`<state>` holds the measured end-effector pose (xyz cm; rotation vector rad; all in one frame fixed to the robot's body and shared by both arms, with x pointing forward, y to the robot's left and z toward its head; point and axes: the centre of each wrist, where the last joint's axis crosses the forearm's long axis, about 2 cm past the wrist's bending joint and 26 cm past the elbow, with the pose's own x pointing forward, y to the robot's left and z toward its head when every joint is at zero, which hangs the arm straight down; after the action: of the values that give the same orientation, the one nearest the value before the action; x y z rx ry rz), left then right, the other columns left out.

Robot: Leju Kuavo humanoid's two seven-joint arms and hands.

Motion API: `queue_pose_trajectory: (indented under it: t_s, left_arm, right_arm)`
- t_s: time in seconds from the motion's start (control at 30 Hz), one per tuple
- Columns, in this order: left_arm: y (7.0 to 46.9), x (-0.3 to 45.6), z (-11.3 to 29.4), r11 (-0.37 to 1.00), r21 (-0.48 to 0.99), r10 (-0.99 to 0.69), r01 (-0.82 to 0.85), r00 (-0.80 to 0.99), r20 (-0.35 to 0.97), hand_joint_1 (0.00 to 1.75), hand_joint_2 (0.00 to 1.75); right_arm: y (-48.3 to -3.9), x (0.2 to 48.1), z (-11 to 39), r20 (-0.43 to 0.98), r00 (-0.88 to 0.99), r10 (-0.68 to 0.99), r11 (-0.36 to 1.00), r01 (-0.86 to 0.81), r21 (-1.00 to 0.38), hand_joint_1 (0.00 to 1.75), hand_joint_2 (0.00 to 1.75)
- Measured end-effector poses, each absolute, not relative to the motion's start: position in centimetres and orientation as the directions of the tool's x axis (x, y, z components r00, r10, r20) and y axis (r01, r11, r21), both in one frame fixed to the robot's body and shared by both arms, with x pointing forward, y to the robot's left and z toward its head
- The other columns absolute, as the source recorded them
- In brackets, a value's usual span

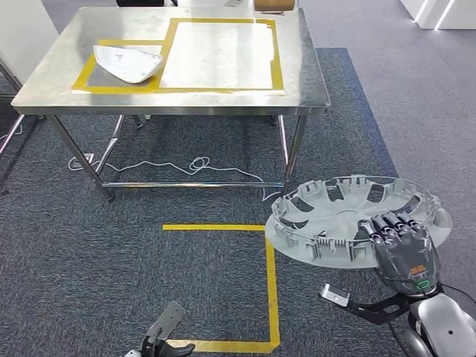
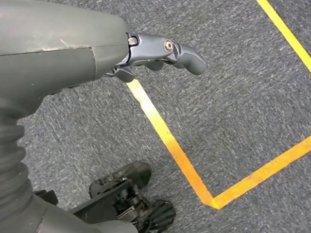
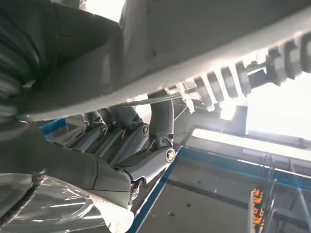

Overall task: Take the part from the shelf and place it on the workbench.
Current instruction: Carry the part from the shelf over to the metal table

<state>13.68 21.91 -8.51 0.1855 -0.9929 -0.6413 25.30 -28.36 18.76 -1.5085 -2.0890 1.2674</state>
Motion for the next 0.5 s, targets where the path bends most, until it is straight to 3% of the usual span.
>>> queue_pose_trajectory:
  t_s: [0.5]
  left_arm:
    - [21.6,14.2,-8.3,0.786,0.424,-0.595,0.450,0.364,0.716,0.00,1.75]
  right_arm:
    - [-25.4,28.0,17.9,-0.279,-0.488,0.827,0.069,0.581,-0.811,1.75,1.75]
